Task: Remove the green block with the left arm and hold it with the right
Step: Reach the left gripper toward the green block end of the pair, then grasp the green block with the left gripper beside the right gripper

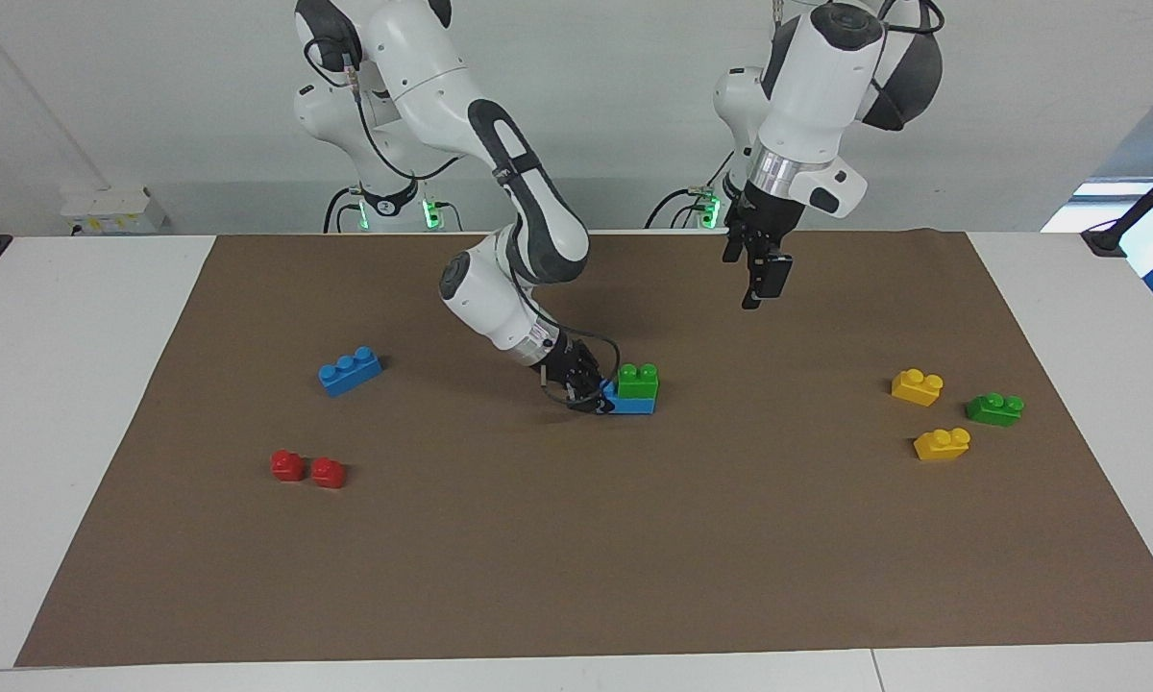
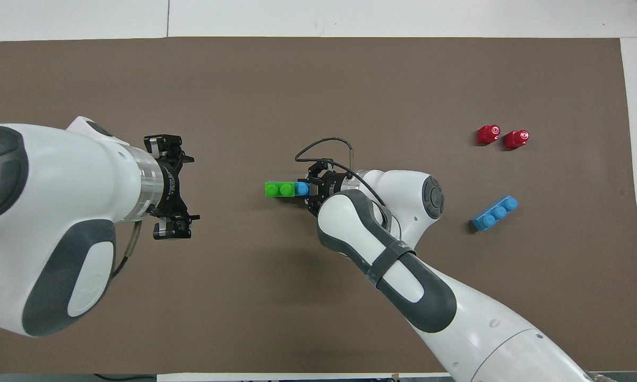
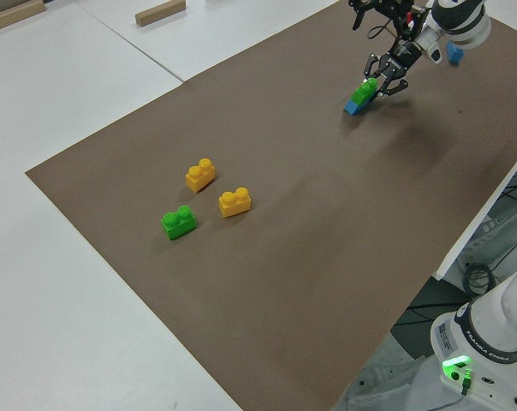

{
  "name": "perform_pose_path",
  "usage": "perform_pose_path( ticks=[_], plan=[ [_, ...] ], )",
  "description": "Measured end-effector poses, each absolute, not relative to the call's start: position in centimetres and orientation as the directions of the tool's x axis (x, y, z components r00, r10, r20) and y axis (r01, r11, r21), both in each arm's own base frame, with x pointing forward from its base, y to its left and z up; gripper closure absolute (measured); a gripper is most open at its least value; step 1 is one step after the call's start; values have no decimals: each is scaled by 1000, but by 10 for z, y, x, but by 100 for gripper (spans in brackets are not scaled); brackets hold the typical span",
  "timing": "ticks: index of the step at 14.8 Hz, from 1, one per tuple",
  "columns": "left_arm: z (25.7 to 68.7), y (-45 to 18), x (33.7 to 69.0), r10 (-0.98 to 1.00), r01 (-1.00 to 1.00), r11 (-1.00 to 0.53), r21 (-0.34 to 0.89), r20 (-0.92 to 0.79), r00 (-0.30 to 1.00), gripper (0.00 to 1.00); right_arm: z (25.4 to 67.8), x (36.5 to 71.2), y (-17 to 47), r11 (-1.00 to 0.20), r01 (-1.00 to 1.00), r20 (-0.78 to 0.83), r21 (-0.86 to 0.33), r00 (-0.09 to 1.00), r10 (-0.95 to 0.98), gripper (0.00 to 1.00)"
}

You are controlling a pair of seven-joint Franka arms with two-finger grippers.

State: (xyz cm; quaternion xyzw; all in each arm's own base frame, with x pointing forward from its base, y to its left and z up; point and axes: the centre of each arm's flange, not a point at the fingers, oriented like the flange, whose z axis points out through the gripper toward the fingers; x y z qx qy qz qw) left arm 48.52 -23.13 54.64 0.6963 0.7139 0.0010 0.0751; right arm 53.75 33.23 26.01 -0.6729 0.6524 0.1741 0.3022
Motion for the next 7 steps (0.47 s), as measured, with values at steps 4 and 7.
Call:
perform_pose_path(
  ticks=[4, 7],
  plan=[
    [510, -259, 475, 992, 991, 24, 131, -124, -7, 0, 260, 537, 332, 27, -981, -627, -190, 100, -773, 65],
    [484, -272, 473, 990, 987, 11, 158, -139, 11, 0, 259, 537, 331, 31, -982, -629, -188, 96, -772, 65]
  ],
)
